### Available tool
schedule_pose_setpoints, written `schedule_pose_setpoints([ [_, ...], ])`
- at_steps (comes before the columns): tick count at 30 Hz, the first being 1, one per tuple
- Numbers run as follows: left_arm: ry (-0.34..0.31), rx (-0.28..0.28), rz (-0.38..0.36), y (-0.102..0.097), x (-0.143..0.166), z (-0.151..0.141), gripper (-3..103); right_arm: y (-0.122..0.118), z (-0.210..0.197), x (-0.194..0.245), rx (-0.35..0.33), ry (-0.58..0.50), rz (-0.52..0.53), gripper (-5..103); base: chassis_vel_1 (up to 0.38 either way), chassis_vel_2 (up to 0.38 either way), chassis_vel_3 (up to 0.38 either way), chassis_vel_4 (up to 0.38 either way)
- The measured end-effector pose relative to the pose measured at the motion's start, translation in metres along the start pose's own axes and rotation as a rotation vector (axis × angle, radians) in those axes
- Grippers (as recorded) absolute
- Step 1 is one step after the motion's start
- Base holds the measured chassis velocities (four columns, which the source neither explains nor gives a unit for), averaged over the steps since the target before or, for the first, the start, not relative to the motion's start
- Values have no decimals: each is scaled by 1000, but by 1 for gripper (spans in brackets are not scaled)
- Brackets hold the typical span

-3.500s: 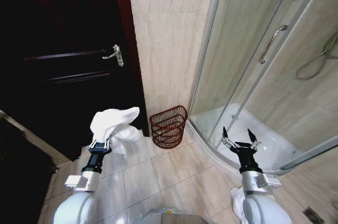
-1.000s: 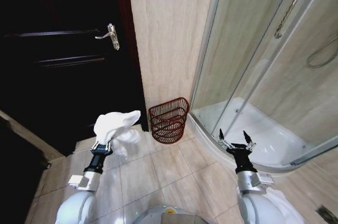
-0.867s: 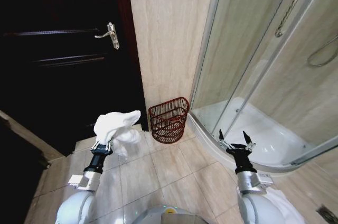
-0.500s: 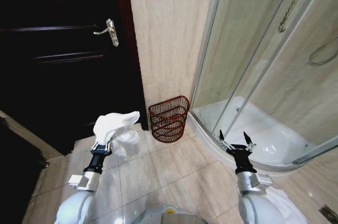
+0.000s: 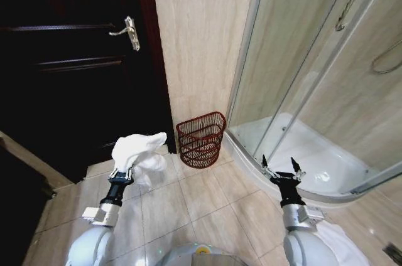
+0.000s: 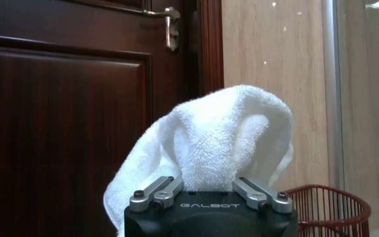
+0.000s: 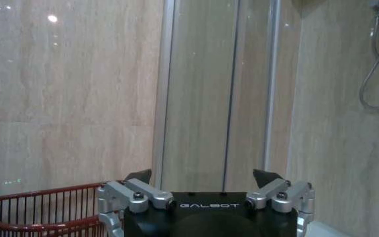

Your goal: Discard the used towel into the hamper.

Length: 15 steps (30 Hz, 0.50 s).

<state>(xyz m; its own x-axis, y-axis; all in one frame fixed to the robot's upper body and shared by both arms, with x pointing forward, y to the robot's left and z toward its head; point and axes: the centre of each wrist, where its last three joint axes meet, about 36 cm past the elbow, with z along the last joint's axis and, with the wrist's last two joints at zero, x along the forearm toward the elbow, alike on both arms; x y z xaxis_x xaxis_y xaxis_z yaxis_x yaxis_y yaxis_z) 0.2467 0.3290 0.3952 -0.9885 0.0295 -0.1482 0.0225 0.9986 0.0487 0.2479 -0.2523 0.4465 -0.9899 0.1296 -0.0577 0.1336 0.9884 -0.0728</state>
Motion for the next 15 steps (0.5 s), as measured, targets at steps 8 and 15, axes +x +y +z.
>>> schedule_pose_setpoints([
  [8, -99, -35, 52, 5, -4, 10, 14, -2, 1, 0, 19, 6, 0, 100, 0, 0, 0, 0],
  [15, -103, -36, 71, 5, -4, 10, 14, -2, 0, 0, 19, 7, -6, 100, 0, 0, 0, 0],
])
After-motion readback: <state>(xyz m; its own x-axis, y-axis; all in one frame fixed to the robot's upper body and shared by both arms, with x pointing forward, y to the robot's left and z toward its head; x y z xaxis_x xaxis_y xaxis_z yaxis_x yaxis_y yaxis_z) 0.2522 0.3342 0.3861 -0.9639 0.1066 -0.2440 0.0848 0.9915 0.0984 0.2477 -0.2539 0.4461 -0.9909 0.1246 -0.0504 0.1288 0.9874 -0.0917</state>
